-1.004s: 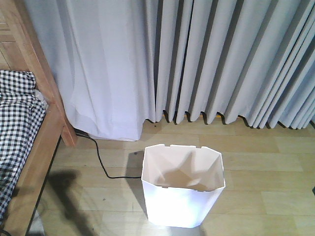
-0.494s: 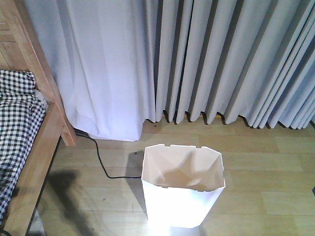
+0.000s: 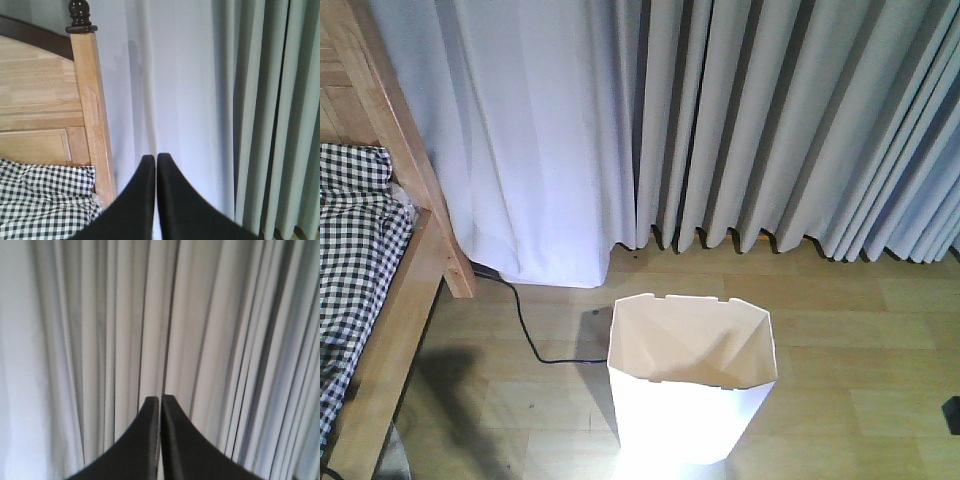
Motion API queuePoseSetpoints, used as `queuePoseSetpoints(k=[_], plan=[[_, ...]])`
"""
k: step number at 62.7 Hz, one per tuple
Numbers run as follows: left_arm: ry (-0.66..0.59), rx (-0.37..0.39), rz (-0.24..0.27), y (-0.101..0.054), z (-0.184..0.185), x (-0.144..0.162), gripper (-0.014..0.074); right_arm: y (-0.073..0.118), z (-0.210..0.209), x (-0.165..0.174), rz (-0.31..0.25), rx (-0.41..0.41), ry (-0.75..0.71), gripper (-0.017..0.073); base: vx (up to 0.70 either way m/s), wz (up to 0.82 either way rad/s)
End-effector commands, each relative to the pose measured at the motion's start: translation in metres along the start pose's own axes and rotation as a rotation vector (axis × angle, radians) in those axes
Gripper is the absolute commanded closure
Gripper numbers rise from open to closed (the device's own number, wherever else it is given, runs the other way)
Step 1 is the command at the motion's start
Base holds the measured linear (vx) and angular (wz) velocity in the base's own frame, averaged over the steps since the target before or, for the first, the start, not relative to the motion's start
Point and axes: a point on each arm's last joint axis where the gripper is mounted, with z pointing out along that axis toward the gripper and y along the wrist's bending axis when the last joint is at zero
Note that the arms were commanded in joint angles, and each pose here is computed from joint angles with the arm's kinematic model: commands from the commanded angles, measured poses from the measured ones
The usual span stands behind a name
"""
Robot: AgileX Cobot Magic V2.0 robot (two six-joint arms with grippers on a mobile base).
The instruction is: Move trash bin to bedside with robot
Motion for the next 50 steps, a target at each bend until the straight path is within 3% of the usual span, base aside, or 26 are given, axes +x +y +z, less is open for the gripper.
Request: queuePoseSetpoints(k=[1,15,50], plan=[[-0.069,0.007,-0.023,-0.0005,-0.0002,-0.0031,0.06,0.0001,-0.0001,-0.0021,0.01,0.003,-0.113,0.0567,0.0,0.0],[-0.068,0.007,-0.023,-0.0005,-0.0001,-0.0031,0.06,0.0045,-0.0006,-0.002,0.01,-0.076,-0.109,0.0567,0.0,0.0],[-0.068,0.007,-0.023,-0.0005,-0.0001,-0.0031,0.06,0.0043,-0.0005,-0.0017,0.028,-0.074,-0.105,0.0567,0.0,0.0]])
